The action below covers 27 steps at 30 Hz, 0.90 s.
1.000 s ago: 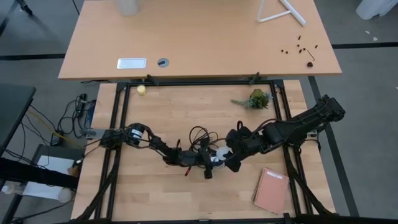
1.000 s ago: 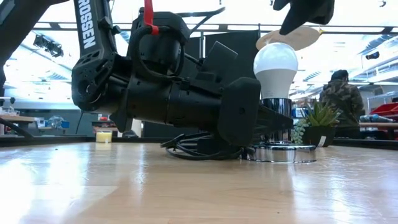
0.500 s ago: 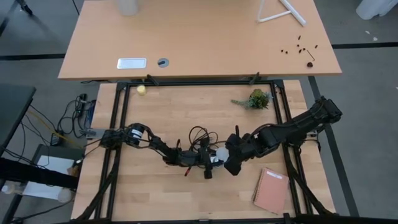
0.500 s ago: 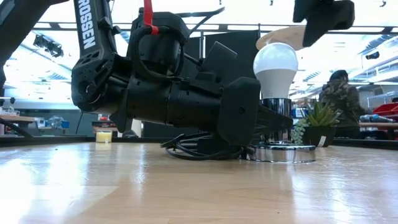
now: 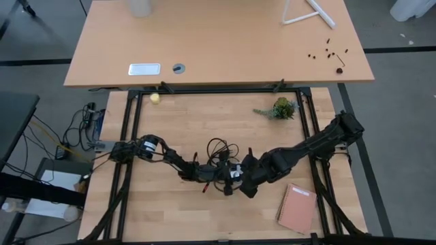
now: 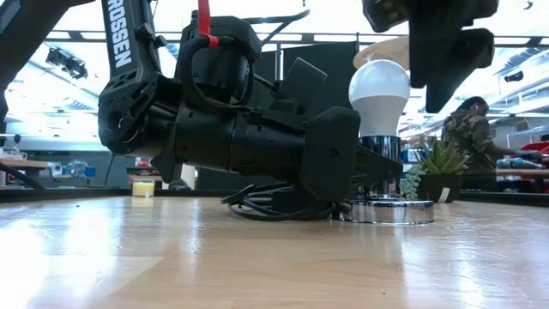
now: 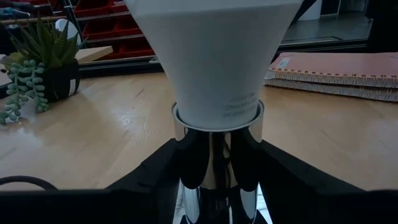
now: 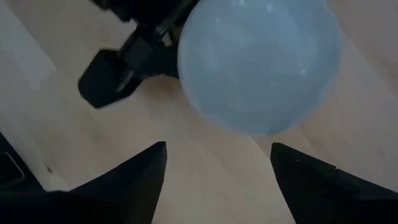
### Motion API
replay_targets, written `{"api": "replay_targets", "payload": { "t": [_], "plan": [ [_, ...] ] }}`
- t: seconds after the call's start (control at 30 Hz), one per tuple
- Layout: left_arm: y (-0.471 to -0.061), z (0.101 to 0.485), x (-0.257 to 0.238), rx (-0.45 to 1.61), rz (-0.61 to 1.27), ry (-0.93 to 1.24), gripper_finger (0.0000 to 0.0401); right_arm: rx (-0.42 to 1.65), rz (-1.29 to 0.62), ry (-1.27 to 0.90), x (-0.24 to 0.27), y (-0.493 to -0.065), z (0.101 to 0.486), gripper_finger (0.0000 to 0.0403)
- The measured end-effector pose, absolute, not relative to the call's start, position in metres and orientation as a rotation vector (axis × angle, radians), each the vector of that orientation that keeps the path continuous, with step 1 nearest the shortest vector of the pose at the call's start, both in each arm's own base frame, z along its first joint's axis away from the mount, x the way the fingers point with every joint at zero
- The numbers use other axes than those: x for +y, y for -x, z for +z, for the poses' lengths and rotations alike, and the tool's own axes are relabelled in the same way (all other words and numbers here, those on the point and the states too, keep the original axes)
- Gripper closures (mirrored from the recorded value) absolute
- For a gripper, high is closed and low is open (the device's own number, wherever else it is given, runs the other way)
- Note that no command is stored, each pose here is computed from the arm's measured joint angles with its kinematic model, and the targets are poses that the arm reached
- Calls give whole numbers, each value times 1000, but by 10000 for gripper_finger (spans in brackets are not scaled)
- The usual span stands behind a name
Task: Screw lightbulb
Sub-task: Remove the light bulb from the lamp
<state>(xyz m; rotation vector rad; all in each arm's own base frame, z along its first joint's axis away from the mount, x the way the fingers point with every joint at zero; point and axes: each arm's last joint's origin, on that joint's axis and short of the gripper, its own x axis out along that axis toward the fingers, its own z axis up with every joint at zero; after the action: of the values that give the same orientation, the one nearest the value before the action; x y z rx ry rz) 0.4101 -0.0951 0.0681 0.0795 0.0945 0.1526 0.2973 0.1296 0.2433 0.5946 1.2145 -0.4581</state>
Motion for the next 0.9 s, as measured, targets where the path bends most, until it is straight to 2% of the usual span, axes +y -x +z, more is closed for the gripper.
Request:
{"api": "replay_targets", "payload": {
  "t": [0.43,0.63,0.9],
  "plan": [
    [-410,68,-95,95,165,-74,213,1139,-526,-666,102,-313,243,29],
    [-410,68,-95,95,165,-73,213,1102,-531,-679,95,-323,239,22],
    [-410,68,-95,96,165,-73,213,1164,-526,-673,93,-335,220,25]
  ]
}}
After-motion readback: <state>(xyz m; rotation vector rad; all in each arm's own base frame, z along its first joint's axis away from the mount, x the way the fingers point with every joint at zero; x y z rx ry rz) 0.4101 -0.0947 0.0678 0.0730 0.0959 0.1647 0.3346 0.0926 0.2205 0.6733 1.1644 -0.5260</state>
